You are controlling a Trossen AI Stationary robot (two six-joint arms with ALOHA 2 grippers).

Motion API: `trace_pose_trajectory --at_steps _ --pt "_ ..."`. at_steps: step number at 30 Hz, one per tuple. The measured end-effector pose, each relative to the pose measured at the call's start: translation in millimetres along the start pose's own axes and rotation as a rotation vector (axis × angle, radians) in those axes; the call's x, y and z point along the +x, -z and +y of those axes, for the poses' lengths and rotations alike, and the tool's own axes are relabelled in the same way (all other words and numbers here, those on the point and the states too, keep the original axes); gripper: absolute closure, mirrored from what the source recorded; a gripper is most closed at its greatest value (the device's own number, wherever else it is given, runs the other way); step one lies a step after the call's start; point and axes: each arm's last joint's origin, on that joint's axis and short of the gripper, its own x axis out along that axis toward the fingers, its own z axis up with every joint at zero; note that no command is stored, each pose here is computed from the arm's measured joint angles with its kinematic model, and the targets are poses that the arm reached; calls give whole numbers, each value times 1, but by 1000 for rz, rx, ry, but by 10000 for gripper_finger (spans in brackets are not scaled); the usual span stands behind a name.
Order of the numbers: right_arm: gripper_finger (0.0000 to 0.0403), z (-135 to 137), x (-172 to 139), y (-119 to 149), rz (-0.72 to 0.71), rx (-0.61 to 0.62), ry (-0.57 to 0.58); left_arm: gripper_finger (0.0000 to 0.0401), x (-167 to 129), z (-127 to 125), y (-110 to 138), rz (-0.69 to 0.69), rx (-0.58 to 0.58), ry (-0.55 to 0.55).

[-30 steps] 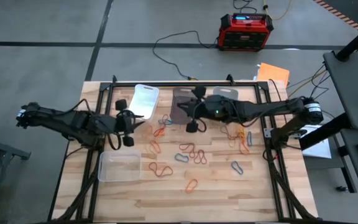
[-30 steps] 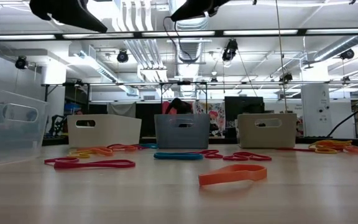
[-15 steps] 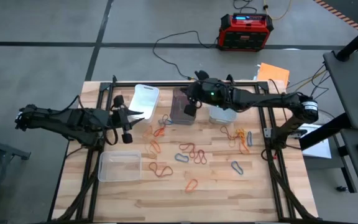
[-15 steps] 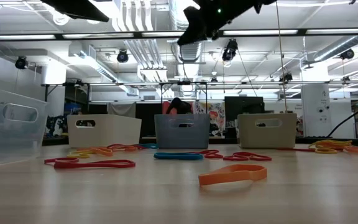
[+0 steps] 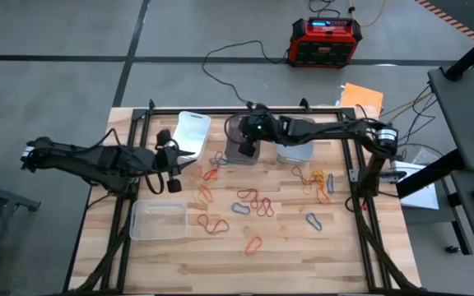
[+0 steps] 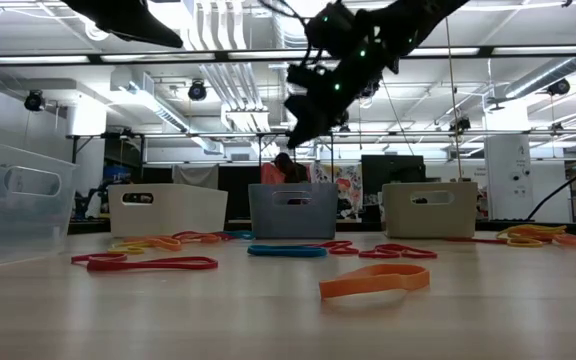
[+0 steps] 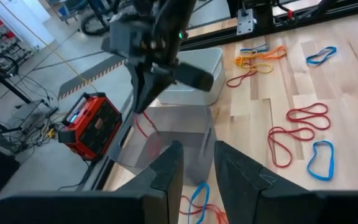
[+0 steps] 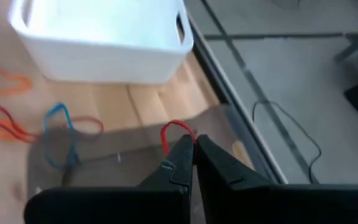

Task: Sort rubber bands into baskets
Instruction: Put the red rubber band into the black bin

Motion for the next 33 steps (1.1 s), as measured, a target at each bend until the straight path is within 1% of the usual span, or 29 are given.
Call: trace_pose_trajectory --at_steps 8,10,14,18,22,24,33 --pt "394 3 23 16 73 9 -5 326 3 -2 0 8 -13 0" --pt "394 4 26 20 85 26 -42 326 4 -2 0 6 -19 0" --pt "394 -1 29 23 93 121 -110 326 4 -2 -1 4 -31 -1" --pt "394 -15 32 29 149 242 -97 326 4 -2 0 4 -39 -1" --pt "394 -30 35 32 164 381 -185 326 4 -2 0 4 -49 -1" --pt "394 -32 35 34 170 410 -220 326 4 -2 0 4 -56 -1" --pt "394 -31 35 34 176 408 -231 326 4 -2 0 7 -66 -1"
